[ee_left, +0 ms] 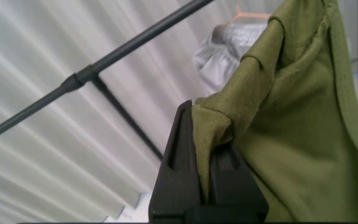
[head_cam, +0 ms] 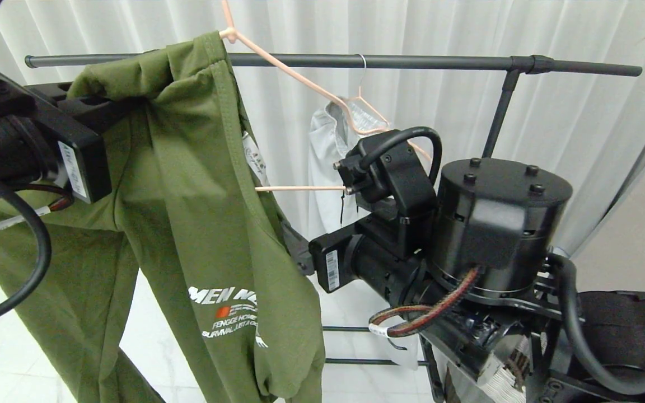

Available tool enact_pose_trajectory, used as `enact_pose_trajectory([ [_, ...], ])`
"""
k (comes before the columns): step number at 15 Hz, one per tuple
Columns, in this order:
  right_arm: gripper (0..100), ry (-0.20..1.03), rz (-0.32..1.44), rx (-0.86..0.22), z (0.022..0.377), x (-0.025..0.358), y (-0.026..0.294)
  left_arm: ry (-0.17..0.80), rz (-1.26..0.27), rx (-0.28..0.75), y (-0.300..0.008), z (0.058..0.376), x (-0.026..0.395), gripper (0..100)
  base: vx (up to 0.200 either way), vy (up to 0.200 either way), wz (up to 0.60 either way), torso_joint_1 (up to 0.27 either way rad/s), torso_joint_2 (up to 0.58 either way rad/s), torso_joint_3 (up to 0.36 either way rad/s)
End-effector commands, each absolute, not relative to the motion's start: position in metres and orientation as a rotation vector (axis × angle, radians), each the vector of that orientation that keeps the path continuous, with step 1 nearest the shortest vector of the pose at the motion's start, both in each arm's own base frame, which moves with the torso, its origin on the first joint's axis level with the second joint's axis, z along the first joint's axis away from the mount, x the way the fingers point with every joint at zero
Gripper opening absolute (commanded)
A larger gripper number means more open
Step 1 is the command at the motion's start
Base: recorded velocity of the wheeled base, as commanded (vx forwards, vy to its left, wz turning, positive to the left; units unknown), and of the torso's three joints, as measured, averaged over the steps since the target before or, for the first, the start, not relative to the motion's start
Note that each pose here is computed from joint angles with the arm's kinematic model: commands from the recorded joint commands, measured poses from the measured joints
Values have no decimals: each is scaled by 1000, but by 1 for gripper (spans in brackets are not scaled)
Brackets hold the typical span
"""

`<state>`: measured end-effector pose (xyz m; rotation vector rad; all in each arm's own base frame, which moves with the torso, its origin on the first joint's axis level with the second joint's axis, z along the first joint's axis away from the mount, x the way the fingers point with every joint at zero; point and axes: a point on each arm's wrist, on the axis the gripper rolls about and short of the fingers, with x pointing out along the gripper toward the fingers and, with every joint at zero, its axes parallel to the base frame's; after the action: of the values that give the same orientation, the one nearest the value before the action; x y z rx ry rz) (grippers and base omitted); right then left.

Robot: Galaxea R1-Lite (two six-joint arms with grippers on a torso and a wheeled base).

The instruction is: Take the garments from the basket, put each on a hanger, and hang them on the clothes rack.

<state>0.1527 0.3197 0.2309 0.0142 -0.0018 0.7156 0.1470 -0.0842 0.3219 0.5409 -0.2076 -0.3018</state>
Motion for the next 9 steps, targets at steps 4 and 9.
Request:
enact_pose_trajectory([
  [4, 100, 7, 796, 16, 226, 131, 341, -213, -308, 539, -87, 325, 149, 0, 0, 0, 0, 0, 0, 0],
  [9, 100, 30, 834, -10, 213, 120, 354, -220, -309, 535, -87, 326, 149, 0, 0, 0, 0, 0, 0, 0],
])
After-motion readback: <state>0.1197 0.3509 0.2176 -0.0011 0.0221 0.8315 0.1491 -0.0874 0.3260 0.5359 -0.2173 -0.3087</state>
